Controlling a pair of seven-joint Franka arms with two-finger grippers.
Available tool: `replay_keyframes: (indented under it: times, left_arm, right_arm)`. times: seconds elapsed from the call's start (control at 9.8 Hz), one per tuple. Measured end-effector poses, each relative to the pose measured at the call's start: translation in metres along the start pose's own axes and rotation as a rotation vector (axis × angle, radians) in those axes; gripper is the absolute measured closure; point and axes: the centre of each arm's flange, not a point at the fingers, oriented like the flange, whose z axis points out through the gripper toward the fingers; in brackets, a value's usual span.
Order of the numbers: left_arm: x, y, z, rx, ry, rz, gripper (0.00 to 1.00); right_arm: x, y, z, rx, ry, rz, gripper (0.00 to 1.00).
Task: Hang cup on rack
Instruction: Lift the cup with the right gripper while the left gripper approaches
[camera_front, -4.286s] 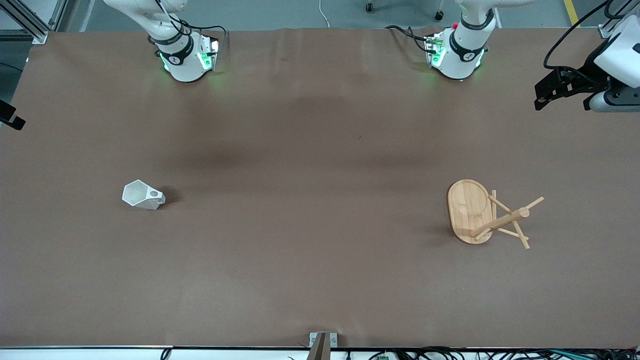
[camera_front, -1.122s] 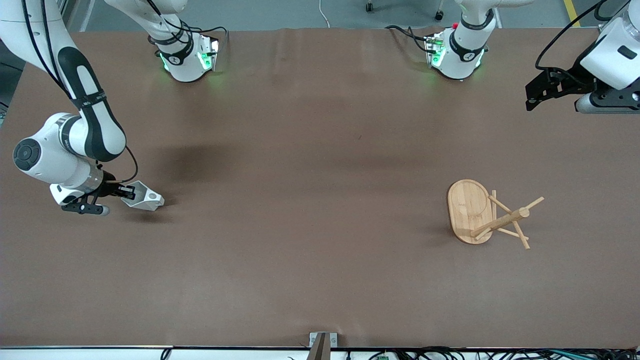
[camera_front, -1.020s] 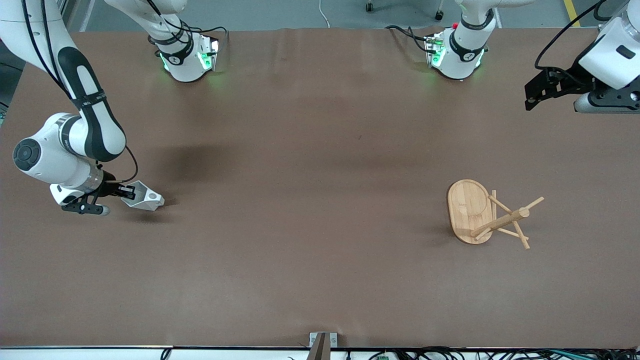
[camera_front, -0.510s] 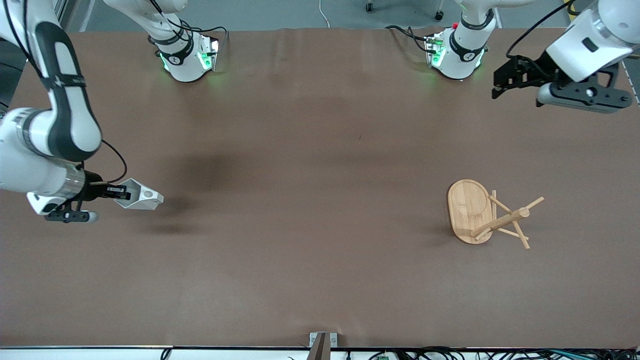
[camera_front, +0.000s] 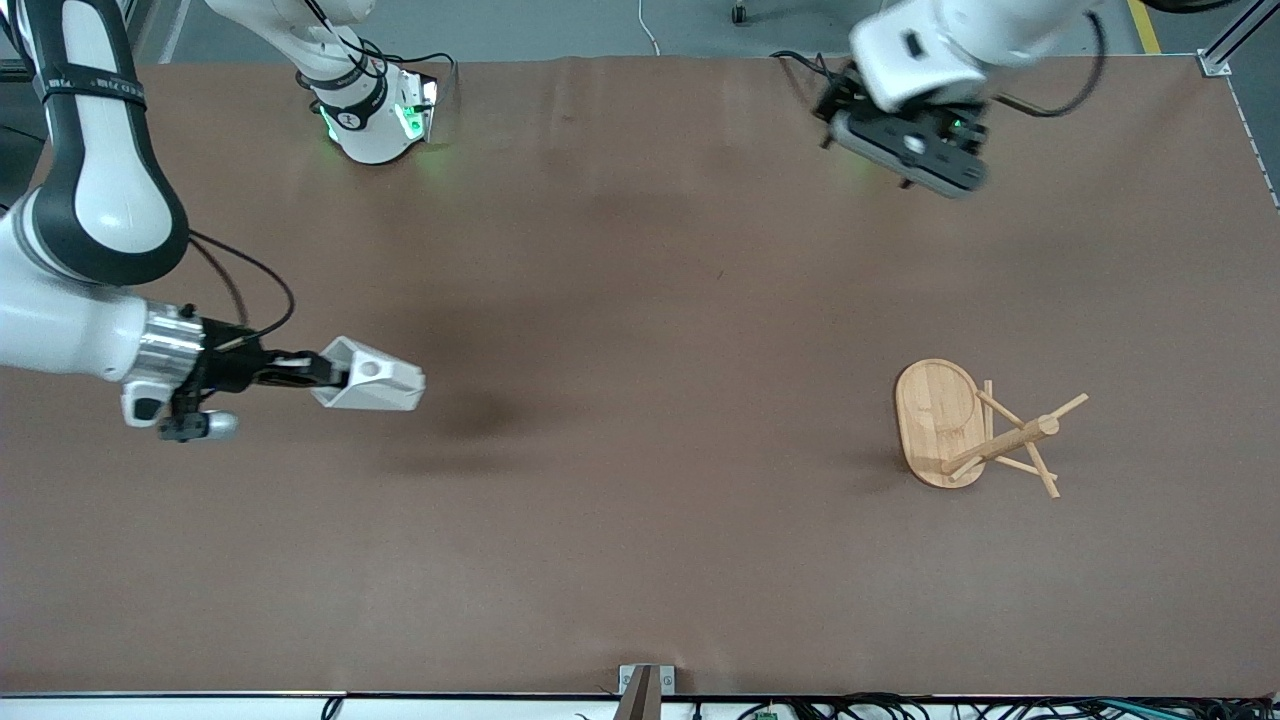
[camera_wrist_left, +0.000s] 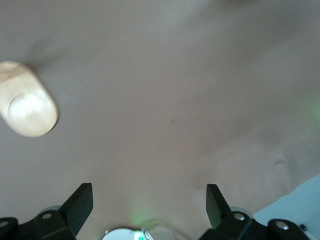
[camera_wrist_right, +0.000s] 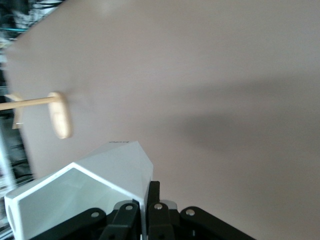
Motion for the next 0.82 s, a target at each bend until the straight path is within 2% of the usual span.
replay_keyframes:
  times: [0.2,0.31,0.61,0.82]
  left_arm:
    - [0.003,0.063,0.011,-0.009,0.039,0.117,0.0]
    - [0.005,0.082,0.015,-0.016,0.048,0.17,0.0]
    - [0.024,0.11,0.026,-0.042,0.08,0.343,0.0]
    - [0.041,0.123,0.04,-0.027,0.122,0.484,0.0]
  right_arm:
    - [-0.015,-0.04,0.044,0.183,-0.054,0.032,0.96]
    - [-0.023,-0.055,0.062,0.255,-0.083,0.051,0.96]
    - [-0.049,-0.093,0.105,0.405,-0.16,0.078,0.96]
    - [-0.064,-0.093,0.131,0.497,-0.179,0.069,0.96]
